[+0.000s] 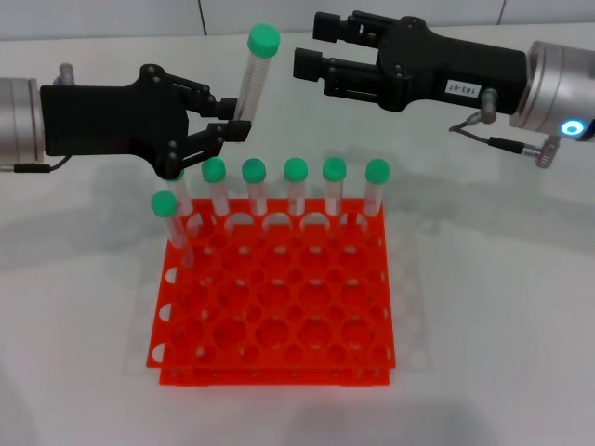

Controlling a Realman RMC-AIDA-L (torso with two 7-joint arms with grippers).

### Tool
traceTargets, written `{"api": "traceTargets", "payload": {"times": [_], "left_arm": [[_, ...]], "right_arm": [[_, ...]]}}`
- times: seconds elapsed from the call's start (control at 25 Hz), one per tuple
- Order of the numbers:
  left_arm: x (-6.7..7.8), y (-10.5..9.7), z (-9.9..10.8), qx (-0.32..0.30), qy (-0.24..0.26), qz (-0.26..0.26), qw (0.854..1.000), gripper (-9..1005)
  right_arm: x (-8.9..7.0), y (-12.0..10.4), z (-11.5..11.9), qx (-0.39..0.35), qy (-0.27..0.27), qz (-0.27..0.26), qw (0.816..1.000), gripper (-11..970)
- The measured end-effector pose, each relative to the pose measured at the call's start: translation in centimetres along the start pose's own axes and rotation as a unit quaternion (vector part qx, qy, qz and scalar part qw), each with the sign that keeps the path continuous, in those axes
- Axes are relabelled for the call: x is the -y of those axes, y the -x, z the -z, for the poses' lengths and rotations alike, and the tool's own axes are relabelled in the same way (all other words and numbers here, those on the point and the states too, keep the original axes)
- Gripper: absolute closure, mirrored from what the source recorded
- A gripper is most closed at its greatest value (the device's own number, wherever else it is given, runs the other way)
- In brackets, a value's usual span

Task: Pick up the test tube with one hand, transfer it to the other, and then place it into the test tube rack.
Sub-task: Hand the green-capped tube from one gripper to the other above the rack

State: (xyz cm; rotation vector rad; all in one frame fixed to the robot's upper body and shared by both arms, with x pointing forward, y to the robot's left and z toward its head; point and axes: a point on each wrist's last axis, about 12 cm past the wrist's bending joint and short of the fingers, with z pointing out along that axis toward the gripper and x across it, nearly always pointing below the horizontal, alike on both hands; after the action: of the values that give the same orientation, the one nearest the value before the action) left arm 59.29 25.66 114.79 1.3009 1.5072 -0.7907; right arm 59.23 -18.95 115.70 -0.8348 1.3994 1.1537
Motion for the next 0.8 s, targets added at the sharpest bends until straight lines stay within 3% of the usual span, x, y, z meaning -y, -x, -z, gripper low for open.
{"api": "traceTargets", "payload": {"times": [0.8], "left_arm": [[-0.3, 0.2, -0.5, -0.004, 0.001, -0.005, 1.0, 814]], "right_arm": [[-0.4, 0.1, -2.2, 0.008, 0.003, 0.012, 1.0, 280]]}}
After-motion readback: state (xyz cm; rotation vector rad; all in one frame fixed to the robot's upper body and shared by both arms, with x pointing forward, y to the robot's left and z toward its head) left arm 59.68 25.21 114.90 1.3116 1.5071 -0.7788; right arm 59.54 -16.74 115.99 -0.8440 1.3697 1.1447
